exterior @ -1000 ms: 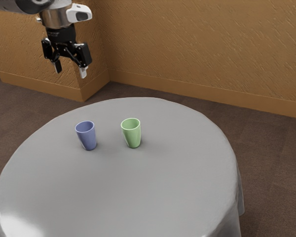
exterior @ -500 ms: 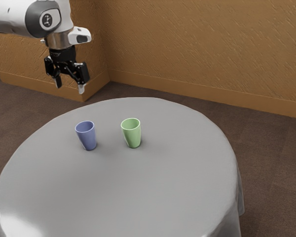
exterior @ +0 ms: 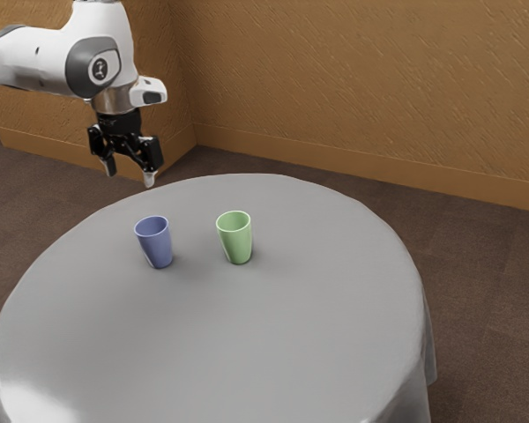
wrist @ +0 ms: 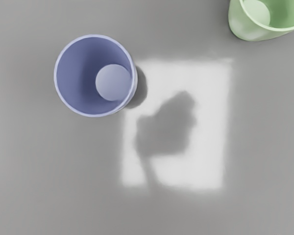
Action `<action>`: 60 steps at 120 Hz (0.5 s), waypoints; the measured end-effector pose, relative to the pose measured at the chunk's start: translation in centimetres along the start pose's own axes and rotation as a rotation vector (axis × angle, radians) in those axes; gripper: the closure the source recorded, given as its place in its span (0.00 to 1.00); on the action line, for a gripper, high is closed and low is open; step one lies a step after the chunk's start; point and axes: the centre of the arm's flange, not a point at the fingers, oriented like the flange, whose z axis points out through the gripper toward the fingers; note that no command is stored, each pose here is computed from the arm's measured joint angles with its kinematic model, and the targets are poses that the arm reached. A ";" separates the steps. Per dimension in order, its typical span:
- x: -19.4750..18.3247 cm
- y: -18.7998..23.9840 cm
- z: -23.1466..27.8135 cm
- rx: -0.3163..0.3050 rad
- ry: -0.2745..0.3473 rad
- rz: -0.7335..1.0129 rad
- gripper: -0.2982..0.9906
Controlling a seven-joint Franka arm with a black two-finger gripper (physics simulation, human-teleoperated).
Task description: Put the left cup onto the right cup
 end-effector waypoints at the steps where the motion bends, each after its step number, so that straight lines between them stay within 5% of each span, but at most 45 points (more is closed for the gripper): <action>1: 0.0 0.0 0.1 0.000 0.000 0.000 0.23; 60: 2.3 -1.1 4.7 -0.028 -0.021 -0.058 0.23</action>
